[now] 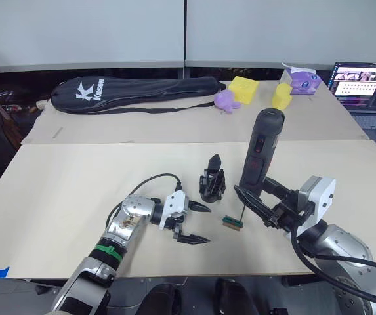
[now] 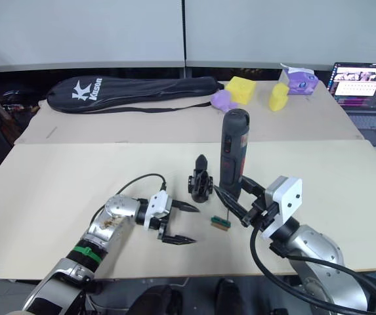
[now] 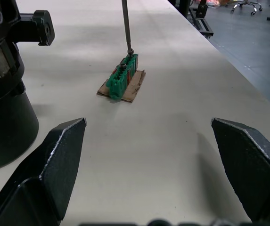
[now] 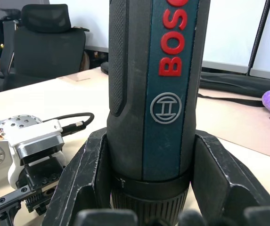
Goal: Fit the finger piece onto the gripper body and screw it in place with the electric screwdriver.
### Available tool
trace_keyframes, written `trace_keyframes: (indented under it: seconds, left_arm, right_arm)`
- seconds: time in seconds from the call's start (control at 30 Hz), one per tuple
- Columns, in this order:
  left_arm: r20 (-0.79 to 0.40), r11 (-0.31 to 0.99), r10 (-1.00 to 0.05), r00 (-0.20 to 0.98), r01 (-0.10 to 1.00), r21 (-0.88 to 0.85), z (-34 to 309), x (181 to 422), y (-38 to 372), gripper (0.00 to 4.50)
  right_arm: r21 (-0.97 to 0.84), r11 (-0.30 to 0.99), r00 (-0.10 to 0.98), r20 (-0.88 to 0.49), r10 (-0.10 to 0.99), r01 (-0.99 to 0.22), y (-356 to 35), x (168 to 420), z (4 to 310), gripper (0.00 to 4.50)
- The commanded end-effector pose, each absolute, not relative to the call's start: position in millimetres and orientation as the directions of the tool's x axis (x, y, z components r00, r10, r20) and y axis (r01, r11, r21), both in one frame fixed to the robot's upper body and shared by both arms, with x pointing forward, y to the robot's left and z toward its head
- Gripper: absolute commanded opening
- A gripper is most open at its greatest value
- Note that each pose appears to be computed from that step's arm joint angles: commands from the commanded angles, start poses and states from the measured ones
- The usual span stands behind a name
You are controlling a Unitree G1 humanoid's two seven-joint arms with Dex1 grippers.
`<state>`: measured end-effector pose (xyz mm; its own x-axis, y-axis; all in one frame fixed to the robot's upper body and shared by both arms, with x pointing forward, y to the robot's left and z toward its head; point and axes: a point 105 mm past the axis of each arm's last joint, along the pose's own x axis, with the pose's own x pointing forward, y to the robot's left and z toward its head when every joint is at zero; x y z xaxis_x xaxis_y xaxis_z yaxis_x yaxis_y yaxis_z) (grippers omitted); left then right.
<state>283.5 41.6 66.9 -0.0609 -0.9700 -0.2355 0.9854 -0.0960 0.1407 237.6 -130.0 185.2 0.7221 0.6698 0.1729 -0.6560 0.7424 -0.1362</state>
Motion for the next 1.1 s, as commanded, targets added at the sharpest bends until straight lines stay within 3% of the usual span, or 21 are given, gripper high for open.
trace_keyframes:
  seconds: [0.03, 1.1]
  left_arm:
    - [-0.233, -0.097, -0.971, -0.059, 0.983, 0.156, 67.5, 285.5, 41.3, 4.50]
    - [-0.204, -0.104, -0.977, -0.070, 0.981, 0.163, 75.7, 286.5, 35.1, 4.50]
  right_arm:
    - [-0.185, 0.733, 0.695, 0.234, 0.680, -0.655, -126.6, 230.7, 205.2, 1.93]
    - [-0.197, 0.731, 0.689, 0.244, 0.682, -0.654, -126.1, 227.8, 209.7, 1.93]
